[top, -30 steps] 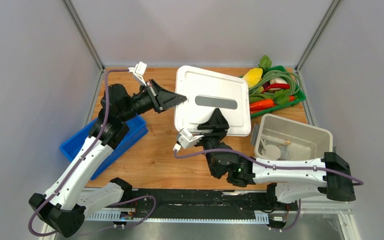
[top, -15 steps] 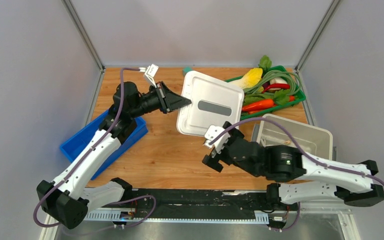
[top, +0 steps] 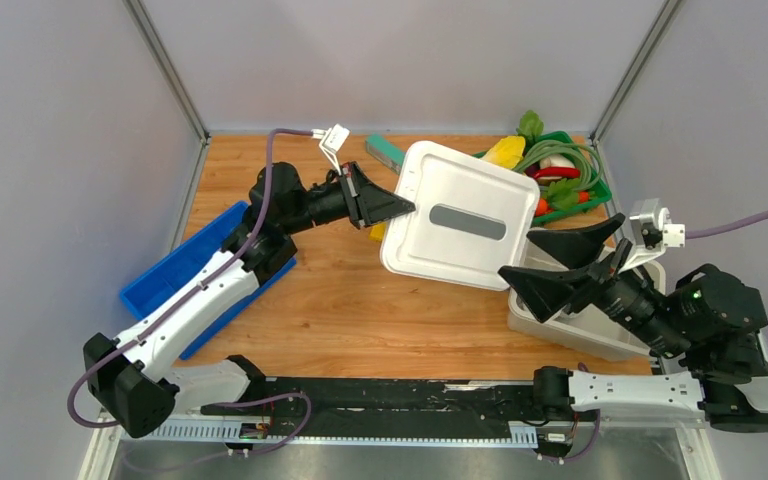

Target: Organize the chemistry lab equipment

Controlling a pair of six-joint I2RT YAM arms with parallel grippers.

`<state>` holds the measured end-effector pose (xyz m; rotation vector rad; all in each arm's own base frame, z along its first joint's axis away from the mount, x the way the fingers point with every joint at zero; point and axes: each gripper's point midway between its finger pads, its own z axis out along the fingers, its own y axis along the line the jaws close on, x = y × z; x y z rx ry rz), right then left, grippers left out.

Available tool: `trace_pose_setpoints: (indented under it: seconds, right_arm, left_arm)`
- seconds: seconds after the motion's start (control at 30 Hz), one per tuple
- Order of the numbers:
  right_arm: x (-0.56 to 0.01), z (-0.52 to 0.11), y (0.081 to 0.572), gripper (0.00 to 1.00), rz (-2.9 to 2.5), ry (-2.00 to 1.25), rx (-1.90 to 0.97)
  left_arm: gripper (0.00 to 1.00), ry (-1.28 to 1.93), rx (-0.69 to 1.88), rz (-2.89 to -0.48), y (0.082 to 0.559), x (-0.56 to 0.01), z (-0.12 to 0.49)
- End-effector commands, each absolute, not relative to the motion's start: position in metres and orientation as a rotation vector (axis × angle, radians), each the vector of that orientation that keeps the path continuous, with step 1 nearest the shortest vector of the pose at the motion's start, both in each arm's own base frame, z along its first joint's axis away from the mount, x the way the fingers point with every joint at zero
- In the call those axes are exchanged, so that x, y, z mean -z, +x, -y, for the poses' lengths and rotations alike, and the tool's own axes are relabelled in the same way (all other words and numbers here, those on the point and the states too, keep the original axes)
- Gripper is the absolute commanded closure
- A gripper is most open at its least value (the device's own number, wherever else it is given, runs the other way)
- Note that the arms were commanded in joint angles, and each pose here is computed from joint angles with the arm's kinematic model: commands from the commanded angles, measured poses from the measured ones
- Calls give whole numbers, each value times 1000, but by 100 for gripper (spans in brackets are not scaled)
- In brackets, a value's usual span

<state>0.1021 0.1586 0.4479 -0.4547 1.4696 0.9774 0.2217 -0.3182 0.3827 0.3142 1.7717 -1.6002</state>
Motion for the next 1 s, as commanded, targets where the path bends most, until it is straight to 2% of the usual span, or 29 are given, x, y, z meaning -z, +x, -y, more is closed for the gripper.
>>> trace_pose_setpoints:
  seconds: [0.0, 0.27, 0.6, 0.97]
  right_arm:
    - [-457, -150, 113, 0, -1455, -324, -977]
    - [-471, -133, 115, 0, -1429, -268, -992]
    - [-473, -129, 115, 0, -1426, -276, -981]
    - [-469, -111, 119, 0, -1435, -232, -946]
  left_arm:
    - [100, 330, 1744, -1496, 212, -453, 330]
    - [100, 272, 1942, -1426, 213, -454, 384]
    - [100, 227, 2255, -1415, 218, -428, 478]
    - [100, 170, 2327, -1522, 214, -372, 541]
